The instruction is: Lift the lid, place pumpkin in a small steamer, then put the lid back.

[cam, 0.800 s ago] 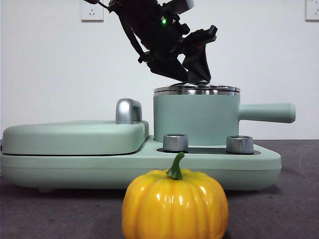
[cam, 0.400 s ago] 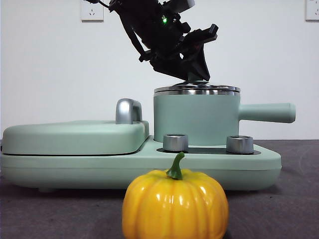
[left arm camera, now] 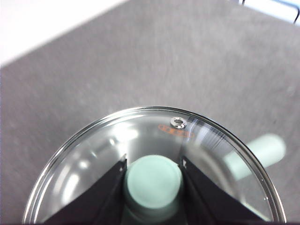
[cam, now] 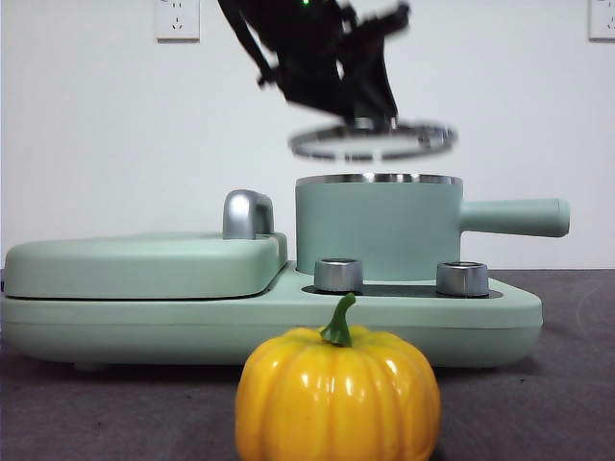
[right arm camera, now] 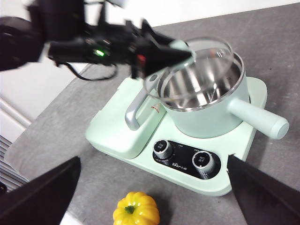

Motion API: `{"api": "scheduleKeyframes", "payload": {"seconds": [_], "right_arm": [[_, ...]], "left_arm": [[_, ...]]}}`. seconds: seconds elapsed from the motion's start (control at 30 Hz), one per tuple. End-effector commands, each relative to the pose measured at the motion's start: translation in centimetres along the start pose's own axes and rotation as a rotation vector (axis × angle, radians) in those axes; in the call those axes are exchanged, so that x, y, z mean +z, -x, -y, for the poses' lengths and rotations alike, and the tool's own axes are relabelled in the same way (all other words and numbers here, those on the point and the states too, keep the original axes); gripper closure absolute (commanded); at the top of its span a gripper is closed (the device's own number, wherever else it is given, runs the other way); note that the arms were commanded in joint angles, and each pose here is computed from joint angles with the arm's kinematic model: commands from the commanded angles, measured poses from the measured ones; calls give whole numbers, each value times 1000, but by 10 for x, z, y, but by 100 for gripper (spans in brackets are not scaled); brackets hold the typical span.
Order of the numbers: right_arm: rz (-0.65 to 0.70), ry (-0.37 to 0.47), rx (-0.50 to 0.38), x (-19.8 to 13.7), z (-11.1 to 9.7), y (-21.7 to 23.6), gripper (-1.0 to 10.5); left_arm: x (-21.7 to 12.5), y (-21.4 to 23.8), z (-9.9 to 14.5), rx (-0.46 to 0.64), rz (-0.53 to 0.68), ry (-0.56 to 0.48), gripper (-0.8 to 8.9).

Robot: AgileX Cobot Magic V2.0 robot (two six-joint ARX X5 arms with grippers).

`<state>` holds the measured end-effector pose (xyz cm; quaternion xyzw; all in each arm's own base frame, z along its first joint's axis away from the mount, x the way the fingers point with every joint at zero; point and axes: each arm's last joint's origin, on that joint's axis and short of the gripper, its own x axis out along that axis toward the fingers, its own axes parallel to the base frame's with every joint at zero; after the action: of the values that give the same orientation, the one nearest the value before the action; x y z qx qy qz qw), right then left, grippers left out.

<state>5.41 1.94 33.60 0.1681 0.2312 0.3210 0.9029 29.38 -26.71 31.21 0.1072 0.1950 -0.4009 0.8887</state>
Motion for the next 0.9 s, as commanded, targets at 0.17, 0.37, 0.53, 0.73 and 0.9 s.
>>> {"api": "scheduleKeyframes", "payload": {"seconds": [0.17, 0.37, 0.53, 0.73, 0.9], "right_arm": [[-40, -90, 51, 9, 3, -8, 448], [-139, -153, 98, 13, 8, -25, 449], [-223, -182, 120, 16, 7, -45, 450], [-310, -178, 128, 18, -3, -81, 451], [-425, -121, 111, 6, -20, -121, 463]], "left_arm": [[31, 45, -1, 12, 84, 0, 696], [33, 73, -15, 54, 47, -36, 696], [33, 94, -36, 117, 39, -13, 696], [36, 119, -57, 195, 70, 12, 696], [35, 135, -71, 249, 70, 34, 696]]}}
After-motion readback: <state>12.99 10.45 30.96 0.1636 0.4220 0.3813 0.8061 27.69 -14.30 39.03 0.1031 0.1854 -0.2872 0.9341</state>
